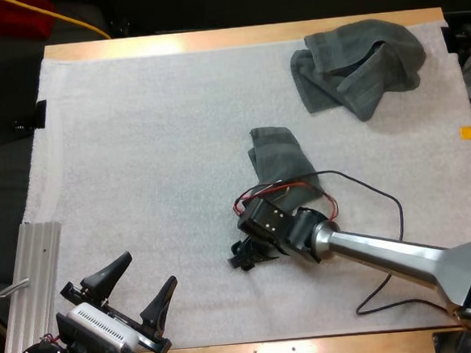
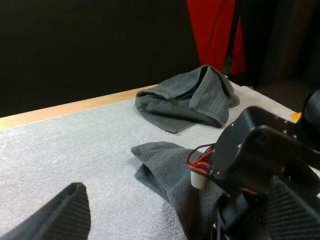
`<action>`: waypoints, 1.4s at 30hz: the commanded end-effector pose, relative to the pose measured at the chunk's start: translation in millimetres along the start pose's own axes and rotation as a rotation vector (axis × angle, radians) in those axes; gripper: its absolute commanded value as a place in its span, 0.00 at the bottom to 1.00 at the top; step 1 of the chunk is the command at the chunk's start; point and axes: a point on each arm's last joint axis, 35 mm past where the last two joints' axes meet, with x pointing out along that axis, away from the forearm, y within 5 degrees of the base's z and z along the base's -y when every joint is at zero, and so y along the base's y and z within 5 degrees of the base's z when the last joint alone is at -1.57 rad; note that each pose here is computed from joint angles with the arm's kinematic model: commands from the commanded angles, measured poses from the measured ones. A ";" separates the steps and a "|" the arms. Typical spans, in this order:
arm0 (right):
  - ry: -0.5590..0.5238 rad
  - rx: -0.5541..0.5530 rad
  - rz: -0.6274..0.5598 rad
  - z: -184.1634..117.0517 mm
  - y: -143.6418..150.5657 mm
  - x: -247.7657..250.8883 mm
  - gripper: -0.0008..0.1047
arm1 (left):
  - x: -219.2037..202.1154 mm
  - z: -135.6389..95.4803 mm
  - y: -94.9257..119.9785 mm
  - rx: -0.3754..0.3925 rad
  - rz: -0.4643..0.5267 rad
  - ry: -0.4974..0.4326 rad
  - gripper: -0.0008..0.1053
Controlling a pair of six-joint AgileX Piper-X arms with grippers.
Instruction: Pick towel from pile, fold and stack
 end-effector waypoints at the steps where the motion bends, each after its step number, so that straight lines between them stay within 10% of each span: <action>1: -0.010 0.004 -0.019 0.6 -0.5 3.5 0.76 | 2.2 2.7 0.6 -0.006 -0.006 -0.001 0.67; 8: -0.055 0.027 -0.103 5.0 -5.7 7.0 0.72 | 2.2 2.7 0.6 -0.006 -0.006 -0.001 0.67; 26: -0.060 0.119 -0.163 6.7 -22.8 7.3 0.02 | 2.2 2.7 0.6 -0.006 -0.006 -0.001 0.67; 42: 0.011 -0.010 -0.294 0.2 -27.6 -28.8 0.02 | 2.2 2.7 0.6 -0.006 -0.006 -0.001 0.67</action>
